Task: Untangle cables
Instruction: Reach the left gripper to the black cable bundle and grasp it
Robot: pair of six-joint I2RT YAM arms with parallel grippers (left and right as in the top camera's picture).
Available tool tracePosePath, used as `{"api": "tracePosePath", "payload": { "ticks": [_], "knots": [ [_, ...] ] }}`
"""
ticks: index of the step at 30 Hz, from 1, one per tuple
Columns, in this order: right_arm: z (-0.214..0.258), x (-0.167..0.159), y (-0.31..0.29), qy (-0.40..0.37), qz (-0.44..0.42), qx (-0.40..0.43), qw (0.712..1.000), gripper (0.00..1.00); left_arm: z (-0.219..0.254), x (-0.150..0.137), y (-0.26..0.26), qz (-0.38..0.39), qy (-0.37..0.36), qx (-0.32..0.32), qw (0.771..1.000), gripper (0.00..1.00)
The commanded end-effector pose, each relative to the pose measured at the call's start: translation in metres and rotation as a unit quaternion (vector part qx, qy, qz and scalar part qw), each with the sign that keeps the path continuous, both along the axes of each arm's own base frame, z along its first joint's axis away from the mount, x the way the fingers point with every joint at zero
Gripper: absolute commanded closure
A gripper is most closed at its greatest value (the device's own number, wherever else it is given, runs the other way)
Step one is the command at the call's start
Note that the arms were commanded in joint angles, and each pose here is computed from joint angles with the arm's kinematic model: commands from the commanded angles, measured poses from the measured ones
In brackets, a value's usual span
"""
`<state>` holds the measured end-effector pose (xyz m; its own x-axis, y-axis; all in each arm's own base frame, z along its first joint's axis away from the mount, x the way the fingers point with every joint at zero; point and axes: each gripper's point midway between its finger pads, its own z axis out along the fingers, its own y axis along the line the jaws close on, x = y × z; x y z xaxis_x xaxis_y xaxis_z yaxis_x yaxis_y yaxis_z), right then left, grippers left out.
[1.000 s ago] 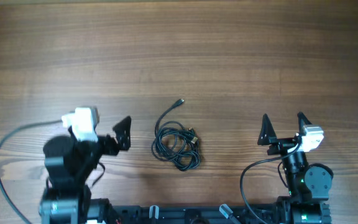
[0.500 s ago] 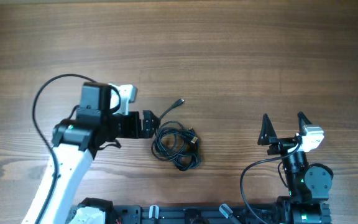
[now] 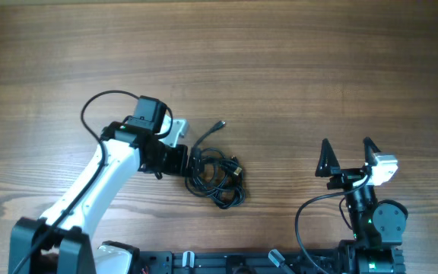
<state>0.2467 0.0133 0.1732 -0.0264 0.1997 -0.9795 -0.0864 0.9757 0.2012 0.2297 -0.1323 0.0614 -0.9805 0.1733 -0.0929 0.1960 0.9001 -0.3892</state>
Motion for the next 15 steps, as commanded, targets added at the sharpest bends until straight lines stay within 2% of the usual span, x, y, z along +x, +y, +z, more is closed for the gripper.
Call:
{"api": "tracePosePath", "payload": {
  "ticks": [1, 6, 7, 8, 9, 10, 13, 15],
  "knots": [
    [0.003, 0.0, -0.001, -0.004, -0.003, 0.035, 0.999, 0.0, -0.011, 0.006, -0.007, -0.034, 0.001, 0.003, 0.999, 0.0],
    [0.004, -0.001, 0.006, -0.003, 0.02, 0.051, 0.998, 0.0, -0.013, 0.025, -0.012, -0.039, -0.037, -0.006, 0.999, 0.0],
    [0.004, -0.002, 0.009, -0.003, 0.029, 0.052, 0.998, 0.0, -0.013, 0.026, -0.013, -0.061, -0.048, -0.006, 0.997, 0.01],
    [0.005, -0.002, 0.012, -0.003, 0.037, 0.052, 0.998, 0.0, -0.014, 0.024, -0.012, -0.082, -0.055, -0.005, 0.995, 0.04],
    [0.005, -0.002, 0.014, -0.003, 0.042, 0.052, 0.998, 0.0, -0.014, 0.022, -0.012, -0.101, -0.058, -0.003, 0.993, 0.13],
    [0.005, -0.002, 0.015, -0.003, 0.044, 0.053, 0.998, 0.0, -0.015, 0.019, -0.011, -0.117, -0.058, -0.001, 0.991, 0.16],
    [0.006, -0.004, 0.023, -0.004, 0.068, 0.055, 0.996, 0.0, -0.018, 0.017, -0.008, -0.122, -0.056, 0.005, 0.991, 0.13],
    [0.006, -0.005, 0.026, -0.004, 0.079, 0.055, 0.995, 0.0, -0.023, 0.012, -0.008, -0.146, -0.054, 0.01, 0.988, 0.0]
  ]
}}
